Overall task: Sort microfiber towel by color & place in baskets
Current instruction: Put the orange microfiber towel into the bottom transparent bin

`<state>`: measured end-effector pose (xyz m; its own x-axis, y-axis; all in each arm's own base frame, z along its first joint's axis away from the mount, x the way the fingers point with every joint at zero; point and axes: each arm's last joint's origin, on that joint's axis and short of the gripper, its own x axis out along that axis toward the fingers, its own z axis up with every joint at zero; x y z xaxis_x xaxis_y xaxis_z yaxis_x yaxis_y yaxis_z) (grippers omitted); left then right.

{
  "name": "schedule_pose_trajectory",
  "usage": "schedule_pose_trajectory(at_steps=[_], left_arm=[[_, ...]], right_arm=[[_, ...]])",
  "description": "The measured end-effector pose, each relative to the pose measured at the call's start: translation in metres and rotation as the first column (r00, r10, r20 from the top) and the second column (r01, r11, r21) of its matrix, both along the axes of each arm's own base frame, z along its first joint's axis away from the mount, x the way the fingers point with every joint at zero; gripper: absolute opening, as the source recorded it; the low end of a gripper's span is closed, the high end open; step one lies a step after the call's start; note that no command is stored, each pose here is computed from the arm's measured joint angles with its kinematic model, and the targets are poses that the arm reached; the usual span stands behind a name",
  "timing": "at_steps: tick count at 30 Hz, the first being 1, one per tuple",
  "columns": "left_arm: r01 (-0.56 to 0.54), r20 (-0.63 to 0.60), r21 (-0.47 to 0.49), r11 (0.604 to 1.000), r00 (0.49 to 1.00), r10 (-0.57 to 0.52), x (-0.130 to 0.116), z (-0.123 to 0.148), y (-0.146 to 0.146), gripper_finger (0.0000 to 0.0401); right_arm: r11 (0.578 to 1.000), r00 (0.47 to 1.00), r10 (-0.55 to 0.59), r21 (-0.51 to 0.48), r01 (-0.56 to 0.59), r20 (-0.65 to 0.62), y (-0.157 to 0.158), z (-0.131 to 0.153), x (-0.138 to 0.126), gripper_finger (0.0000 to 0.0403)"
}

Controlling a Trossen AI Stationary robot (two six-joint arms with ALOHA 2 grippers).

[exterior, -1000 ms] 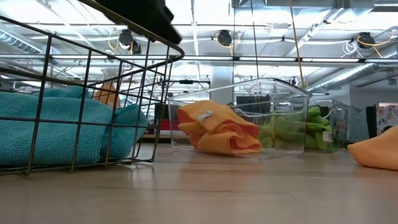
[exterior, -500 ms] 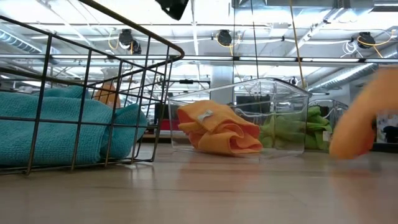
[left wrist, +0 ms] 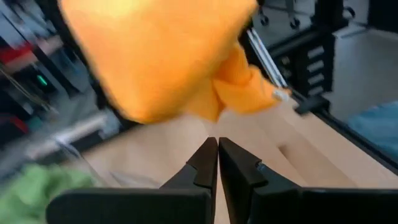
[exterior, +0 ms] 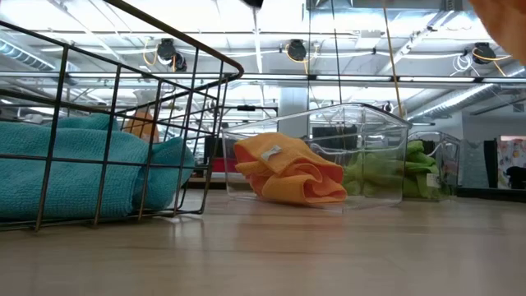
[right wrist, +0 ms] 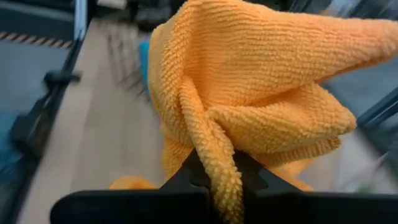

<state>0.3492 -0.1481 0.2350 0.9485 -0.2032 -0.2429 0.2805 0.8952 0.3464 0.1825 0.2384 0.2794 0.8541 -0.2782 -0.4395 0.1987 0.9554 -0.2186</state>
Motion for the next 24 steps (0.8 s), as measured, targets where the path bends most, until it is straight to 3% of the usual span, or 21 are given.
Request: schedule_pose_trajectory(at_steps=[4,8,14,18,24], left_arm=[[-0.035,0.14,0.068,0.997,0.99,0.025,-0.002,0.012,-0.008,0.0029],[-0.091,0.264,0.174,0.98,0.963,0.042,-0.007,0.022,-0.02,0.0069],[-0.143,0.439,0.218,0.965,0.898,0.034,-0.017,0.041,-0.034,0.0173],[-0.19,0.492,0.25,0.949,0.869,0.044,-0.017,0.047,-0.031,0.0237],[-0.239,0.495,0.316,0.918,0.867,0.055,-0.011,0.046,-0.02,0.0283]], right_arm=[[0.99,0.995,-0.023,-0.135,0.037,0.1,0.0,0.011,0.002,0.0008],[0.974,0.983,-0.06,-0.206,0.096,0.173,-0.002,0.014,0.002,0.0008],[0.955,0.951,-0.142,-0.215,0.205,0.275,-0.009,0.017,0.008,0.0009],[0.936,0.923,-0.212,-0.204,0.286,0.322,-0.018,0.019,0.02,0.0009],[0.945,0.947,-0.252,-0.159,0.285,0.199,-0.038,0.016,0.045,0.0009]])
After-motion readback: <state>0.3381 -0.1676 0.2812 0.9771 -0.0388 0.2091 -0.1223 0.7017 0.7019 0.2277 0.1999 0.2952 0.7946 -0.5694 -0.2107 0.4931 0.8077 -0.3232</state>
